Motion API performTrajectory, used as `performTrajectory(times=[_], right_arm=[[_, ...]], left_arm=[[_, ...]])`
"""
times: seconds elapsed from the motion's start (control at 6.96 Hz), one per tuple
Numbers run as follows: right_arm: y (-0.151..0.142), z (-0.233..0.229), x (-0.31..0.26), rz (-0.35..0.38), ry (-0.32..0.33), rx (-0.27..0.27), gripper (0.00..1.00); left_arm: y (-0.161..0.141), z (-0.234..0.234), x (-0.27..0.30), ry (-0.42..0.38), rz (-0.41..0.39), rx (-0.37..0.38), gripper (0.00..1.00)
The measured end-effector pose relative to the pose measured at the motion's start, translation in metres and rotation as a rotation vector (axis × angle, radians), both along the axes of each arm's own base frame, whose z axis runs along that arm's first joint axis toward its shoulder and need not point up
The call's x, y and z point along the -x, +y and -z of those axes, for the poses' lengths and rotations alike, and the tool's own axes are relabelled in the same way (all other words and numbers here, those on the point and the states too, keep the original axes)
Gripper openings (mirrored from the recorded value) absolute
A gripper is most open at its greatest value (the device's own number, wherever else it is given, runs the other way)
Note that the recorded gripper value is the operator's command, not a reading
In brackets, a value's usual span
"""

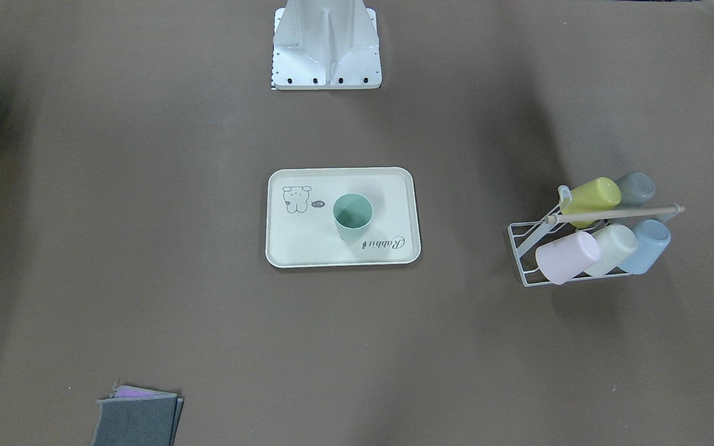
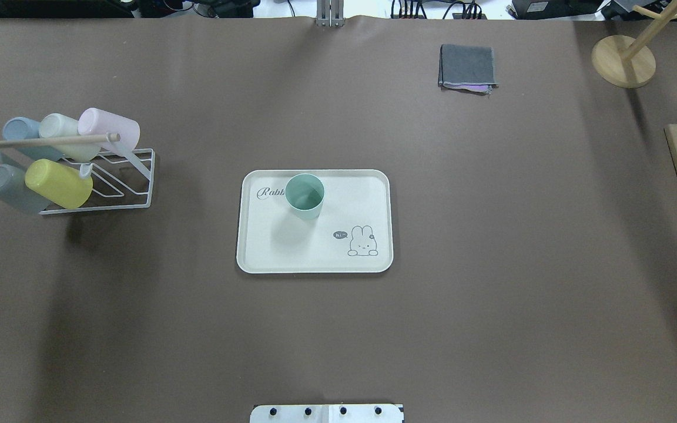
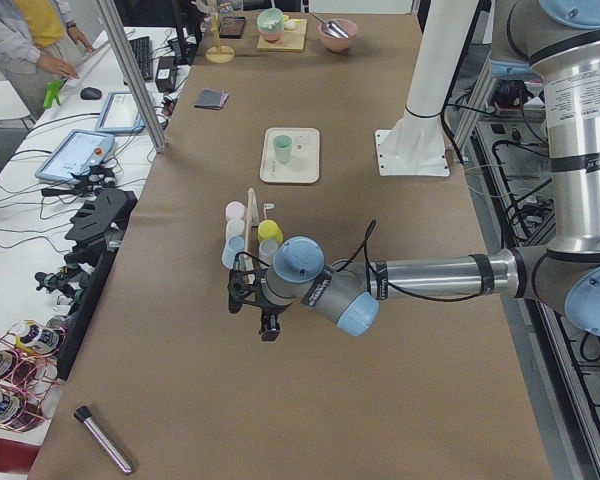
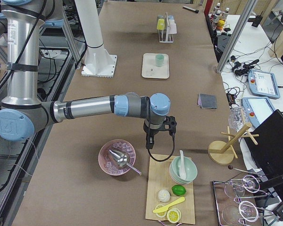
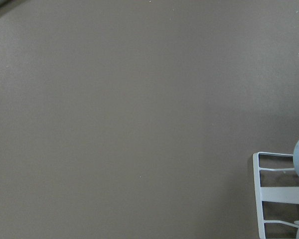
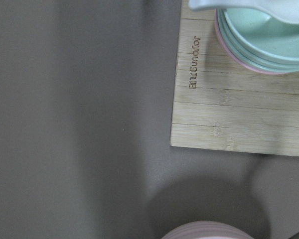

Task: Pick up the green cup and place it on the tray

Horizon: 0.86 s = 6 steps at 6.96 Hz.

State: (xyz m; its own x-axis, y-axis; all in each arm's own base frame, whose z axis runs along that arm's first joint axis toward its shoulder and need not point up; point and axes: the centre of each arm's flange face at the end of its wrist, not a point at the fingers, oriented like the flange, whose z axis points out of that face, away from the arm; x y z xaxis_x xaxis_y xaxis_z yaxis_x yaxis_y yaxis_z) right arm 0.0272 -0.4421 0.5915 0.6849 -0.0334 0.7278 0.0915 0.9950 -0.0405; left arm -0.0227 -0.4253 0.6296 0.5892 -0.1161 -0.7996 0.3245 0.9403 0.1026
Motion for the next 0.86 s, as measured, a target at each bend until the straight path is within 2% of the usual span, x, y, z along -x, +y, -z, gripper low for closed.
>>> performTrajectory(times=[0.43, 0.86], right_arm=[[0.001, -0.003, -0.003, -0.002, 0.015, 0.001, 1.00], [0.000, -0.007, -0.006, 0.001, 0.054, -0.002, 1.00]], left_arm=[[0.011, 0.004, 0.000, 0.002, -0.005, -0.011, 0.98], [-0.004, 0.004, -0.003, -0.010, -0.017, -0.030, 0.98]])
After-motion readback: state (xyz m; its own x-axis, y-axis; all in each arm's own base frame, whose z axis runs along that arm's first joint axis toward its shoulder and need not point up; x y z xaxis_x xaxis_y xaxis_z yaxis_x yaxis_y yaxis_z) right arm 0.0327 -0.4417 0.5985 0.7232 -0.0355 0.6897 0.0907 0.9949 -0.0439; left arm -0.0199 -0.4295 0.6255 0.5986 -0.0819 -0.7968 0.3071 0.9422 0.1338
